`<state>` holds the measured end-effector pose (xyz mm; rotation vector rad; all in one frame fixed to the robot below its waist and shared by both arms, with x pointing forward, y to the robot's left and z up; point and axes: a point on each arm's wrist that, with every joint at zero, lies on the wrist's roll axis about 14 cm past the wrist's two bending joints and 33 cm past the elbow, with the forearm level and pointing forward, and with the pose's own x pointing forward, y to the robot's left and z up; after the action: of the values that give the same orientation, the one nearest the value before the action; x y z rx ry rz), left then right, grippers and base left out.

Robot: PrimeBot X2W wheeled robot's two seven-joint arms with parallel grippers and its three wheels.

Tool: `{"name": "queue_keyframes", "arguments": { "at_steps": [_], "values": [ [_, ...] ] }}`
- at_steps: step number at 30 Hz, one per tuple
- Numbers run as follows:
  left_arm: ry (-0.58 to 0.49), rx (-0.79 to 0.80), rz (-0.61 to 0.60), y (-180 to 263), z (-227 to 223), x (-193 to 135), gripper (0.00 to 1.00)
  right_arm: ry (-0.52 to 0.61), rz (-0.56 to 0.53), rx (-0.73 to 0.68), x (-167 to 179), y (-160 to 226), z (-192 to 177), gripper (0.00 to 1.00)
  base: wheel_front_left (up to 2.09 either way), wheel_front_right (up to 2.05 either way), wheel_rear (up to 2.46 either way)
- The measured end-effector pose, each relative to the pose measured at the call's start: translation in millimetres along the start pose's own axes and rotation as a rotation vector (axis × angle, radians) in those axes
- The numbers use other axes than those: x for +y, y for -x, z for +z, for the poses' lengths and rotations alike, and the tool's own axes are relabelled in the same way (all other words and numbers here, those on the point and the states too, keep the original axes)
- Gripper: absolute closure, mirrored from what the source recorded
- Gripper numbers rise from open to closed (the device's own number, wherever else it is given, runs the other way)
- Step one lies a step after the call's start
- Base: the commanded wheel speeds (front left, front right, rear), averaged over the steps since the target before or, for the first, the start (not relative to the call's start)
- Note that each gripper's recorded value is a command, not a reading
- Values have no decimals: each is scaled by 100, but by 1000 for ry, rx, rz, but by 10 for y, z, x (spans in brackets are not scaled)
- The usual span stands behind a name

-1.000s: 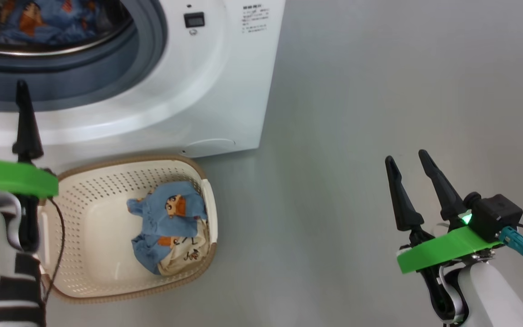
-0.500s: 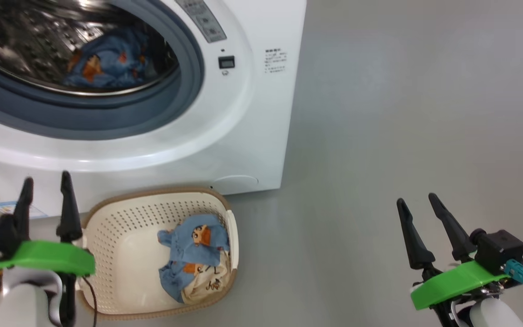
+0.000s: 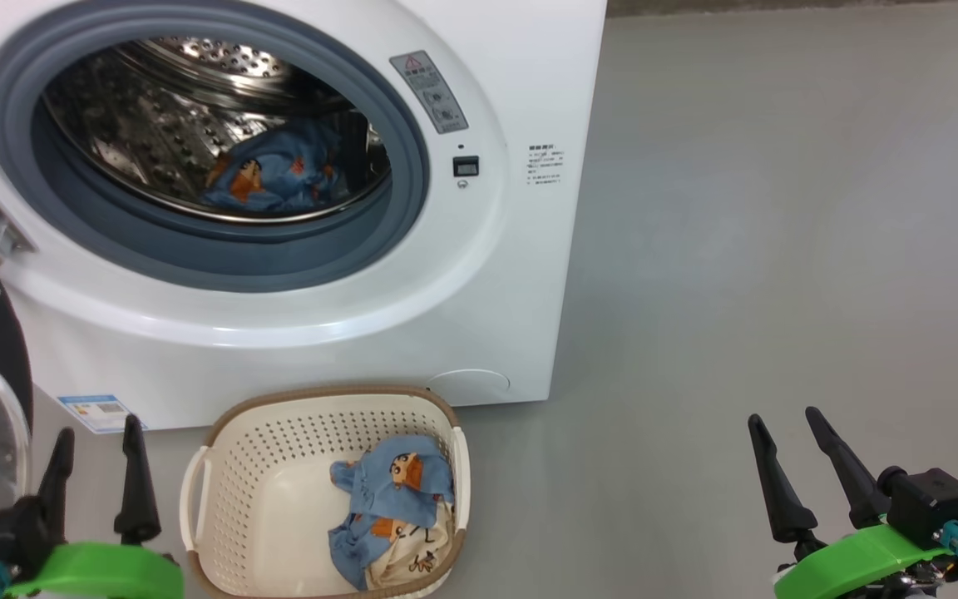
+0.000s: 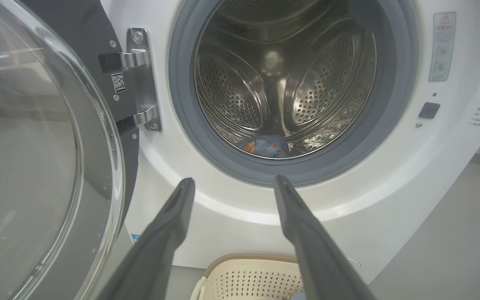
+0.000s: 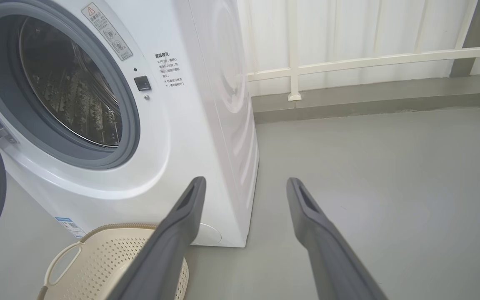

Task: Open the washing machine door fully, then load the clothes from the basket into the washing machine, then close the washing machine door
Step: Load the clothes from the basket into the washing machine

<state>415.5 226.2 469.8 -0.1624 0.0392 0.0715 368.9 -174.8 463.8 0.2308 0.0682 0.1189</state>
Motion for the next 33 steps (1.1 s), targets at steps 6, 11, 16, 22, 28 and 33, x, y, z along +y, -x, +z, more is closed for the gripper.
{"name": "queue_keyframes", "arguments": {
  "at_steps": [6, 11, 16, 22, 28, 33],
  "values": [
    [-2, -3, 20, 211, -12, 81, 0, 3, 10, -3, 28, 35, 11, 0, 0, 0, 0],
    [-9, 8, 7, 349, -57, 62, 0, 2, 11, -1, 34, 53, 3, 0, 0, 0, 0],
    [-9, 9, 6, 424, -70, 67, 0, 0, 6, 7, 22, 83, -26, 0, 0, 0, 0],
    [-13, 9, 3, 441, -76, 64, 0, -3, 0, 9, 9, 76, -37, 0, 0, 0, 0],
    [-12, 19, 5, 449, -108, 71, 0, -6, -3, 12, 3, 77, -49, 0, 0, 0, 0],
    [-12, 18, 4, 439, -106, 67, 0, -6, -6, 13, -5, 78, -50, 0, 0, 0, 0]
  ]
}}
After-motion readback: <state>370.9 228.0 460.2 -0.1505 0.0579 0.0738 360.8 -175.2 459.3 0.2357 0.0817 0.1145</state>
